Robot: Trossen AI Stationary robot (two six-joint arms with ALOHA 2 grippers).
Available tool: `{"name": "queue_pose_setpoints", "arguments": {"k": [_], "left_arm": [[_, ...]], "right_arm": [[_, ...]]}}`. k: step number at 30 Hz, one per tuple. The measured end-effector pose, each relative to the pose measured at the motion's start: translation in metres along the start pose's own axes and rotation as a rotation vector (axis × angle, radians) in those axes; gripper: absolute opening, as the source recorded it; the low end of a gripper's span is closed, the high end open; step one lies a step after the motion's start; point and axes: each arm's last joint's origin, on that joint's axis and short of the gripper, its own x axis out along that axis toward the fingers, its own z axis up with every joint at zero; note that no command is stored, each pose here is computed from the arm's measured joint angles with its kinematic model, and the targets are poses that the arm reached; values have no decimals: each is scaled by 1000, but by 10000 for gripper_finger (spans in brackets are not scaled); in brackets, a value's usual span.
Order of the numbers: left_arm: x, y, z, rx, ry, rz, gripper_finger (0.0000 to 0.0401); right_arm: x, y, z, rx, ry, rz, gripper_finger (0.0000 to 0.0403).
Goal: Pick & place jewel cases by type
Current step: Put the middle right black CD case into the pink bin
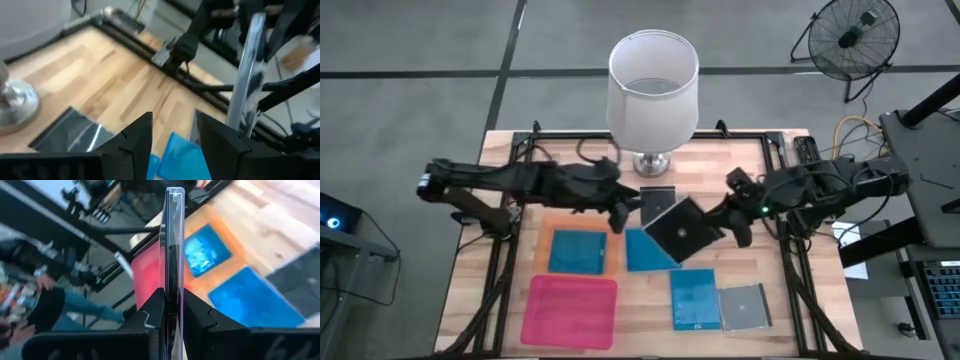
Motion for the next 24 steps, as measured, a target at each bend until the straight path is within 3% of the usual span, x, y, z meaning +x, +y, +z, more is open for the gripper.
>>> {"name": "queue_pose_setpoints", "arguments": {"k": [5,18,24], "left_arm": [[-30,11,-10,2,-99,21,138],[-75,38,-43,19,-78,-36,138],[-94,56,-50,-11,-122,4,138]], "right_arm": [[29,14,8,-36,49,14,28],[153,46,27,-85,190,145,28],[194,64,42,-142,204,226,28]]}}
